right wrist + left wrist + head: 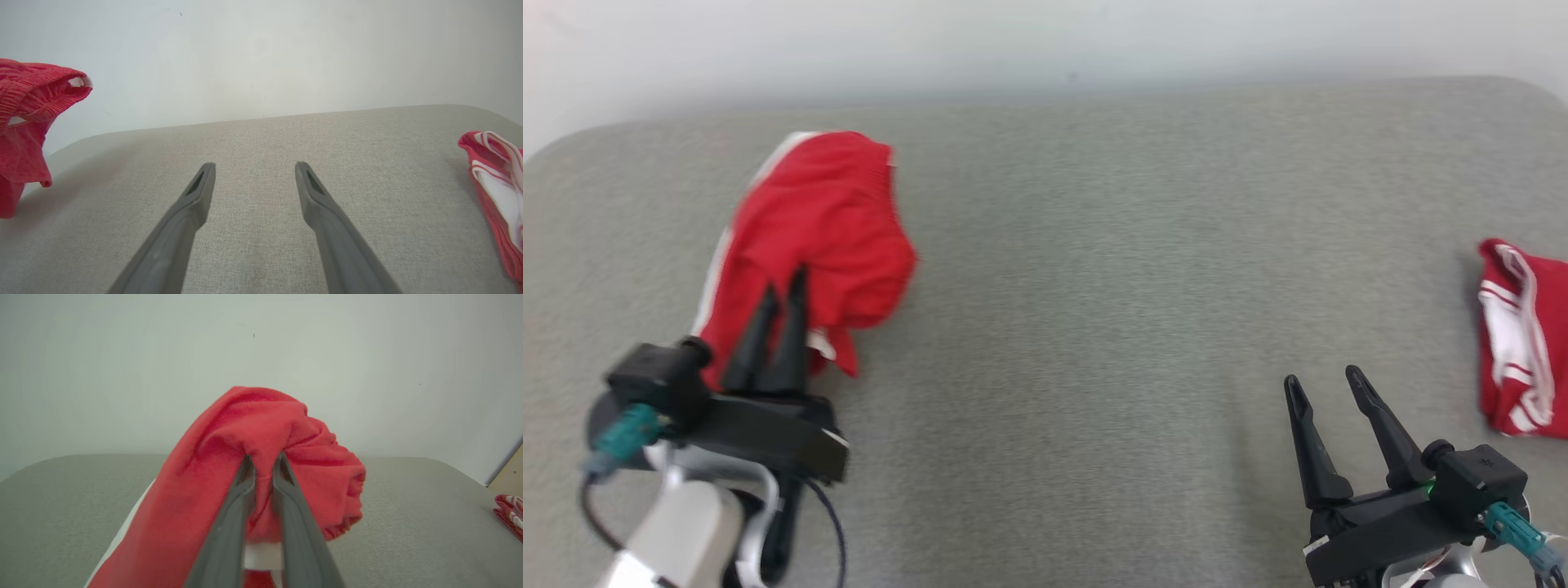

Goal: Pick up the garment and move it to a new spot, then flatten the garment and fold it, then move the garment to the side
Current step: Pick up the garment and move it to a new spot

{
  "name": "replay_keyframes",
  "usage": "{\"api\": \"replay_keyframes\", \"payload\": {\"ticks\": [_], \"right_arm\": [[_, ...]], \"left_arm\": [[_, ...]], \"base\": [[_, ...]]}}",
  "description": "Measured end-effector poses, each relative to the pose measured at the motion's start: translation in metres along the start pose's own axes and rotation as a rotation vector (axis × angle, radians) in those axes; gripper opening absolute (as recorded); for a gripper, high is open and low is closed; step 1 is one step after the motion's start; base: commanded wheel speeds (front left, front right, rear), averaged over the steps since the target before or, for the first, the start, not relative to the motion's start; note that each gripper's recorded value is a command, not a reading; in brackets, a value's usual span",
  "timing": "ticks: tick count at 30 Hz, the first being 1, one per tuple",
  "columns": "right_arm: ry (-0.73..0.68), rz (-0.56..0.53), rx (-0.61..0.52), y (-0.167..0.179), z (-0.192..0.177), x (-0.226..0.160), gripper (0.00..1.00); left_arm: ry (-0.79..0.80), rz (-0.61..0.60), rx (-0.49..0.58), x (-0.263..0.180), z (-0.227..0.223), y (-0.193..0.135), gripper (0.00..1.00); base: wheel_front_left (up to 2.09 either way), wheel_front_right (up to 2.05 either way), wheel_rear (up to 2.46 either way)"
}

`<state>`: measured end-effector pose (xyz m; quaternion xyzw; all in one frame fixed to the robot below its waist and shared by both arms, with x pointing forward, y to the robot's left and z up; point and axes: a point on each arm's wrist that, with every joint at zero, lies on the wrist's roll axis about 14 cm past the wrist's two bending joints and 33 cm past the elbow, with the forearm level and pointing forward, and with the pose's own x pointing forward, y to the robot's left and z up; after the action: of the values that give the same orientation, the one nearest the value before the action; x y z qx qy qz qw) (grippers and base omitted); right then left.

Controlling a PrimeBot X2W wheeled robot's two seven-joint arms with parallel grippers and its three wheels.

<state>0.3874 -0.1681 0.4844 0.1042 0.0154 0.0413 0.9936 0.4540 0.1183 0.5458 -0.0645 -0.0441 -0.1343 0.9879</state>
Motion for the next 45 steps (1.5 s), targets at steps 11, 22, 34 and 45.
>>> {"api": "replay_keyframes", "payload": {"ticks": [11,22,34,45], "right_arm": [[-0.031,-0.170,0.011,-0.048,0.011,-0.045,1.00],[-0.038,-0.314,0.013,-0.082,0.011,-0.084,1.00],[-0.036,-0.274,-0.001,-0.075,0.013,-0.072,1.00],[-0.067,-0.182,-0.025,-0.054,0.028,-0.051,1.00]], "left_arm": [[0.135,-0.341,-0.073,0.004,-0.041,-0.130,0.00],[0.441,-0.580,-0.085,-0.033,-0.128,-0.203,0.00],[0.551,-0.528,-0.140,-0.065,-0.149,-0.184,1.00],[0.232,-0.195,-0.168,-0.044,-0.073,-0.096,1.00]], "base": [[0.00,0.00,0.00],[0.00,0.00,0.00],[0.00,0.00,0.00],[0.00,0.00,0.00]]}}
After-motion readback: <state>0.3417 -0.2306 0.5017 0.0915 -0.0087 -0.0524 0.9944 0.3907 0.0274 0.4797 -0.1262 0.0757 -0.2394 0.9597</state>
